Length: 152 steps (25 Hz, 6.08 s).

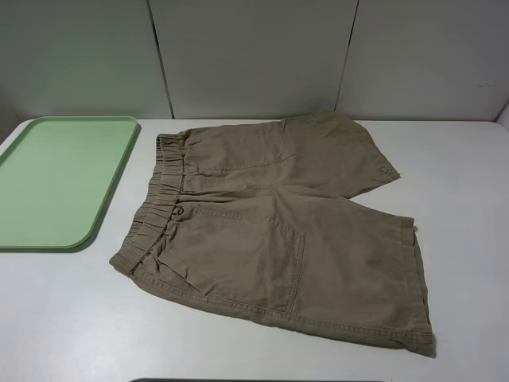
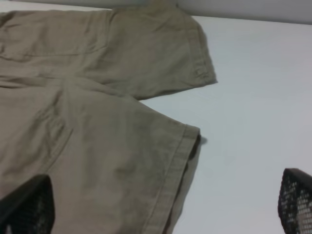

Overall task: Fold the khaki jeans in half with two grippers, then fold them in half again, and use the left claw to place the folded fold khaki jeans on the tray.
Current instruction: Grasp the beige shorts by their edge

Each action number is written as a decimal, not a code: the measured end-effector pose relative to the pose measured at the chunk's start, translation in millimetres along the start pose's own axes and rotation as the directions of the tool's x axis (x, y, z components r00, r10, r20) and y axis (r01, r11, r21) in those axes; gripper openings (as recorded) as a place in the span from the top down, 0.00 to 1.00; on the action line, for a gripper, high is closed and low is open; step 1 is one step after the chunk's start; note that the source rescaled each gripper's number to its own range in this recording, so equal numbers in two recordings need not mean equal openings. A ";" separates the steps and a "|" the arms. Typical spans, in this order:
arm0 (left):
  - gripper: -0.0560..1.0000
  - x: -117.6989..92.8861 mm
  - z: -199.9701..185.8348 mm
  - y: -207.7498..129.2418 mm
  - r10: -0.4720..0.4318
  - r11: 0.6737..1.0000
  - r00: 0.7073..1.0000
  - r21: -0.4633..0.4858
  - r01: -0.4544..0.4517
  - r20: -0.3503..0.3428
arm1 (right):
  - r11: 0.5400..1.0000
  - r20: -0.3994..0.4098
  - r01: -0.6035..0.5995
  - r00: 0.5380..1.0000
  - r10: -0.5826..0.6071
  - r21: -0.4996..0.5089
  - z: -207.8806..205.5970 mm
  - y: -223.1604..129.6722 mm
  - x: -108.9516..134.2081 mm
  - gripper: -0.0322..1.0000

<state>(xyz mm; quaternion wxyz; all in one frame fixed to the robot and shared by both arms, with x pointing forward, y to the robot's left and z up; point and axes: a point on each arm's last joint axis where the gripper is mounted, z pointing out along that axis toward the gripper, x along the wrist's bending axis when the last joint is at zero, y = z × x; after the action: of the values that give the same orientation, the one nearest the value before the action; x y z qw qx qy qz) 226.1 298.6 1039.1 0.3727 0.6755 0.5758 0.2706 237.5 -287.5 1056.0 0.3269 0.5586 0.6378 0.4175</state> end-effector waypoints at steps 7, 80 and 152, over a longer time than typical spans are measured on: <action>0.24 0.0 -7.3 5.3 0.191 0.981 0.980 -0.037 -0.189 0.048 | 0.989 -0.107 0.147 0.984 -0.145 0.008 1.3 7.0 5.4 0.00; 0.24 -84.9 282.5 45.6 0.825 -0.078 -0.045 0.035 -0.996 0.564 | 0.185 -0.620 0.950 0.306 -0.723 0.253 202.1 -32.1 52.6 0.00; 0.24 -64.0 300.7 2.8 0.790 -0.008 0.013 0.031 -0.999 0.613 | 0.218 -0.706 0.956 0.294 -0.645 0.198 215.2 -86.4 56.5 0.12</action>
<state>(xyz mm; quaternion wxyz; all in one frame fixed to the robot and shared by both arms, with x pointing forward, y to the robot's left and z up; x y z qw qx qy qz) 454.6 178.0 872.4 0.0320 0.9856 -0.0816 0.1448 380.4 -198.2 887.1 0.1343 0.0684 0.9861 0.0699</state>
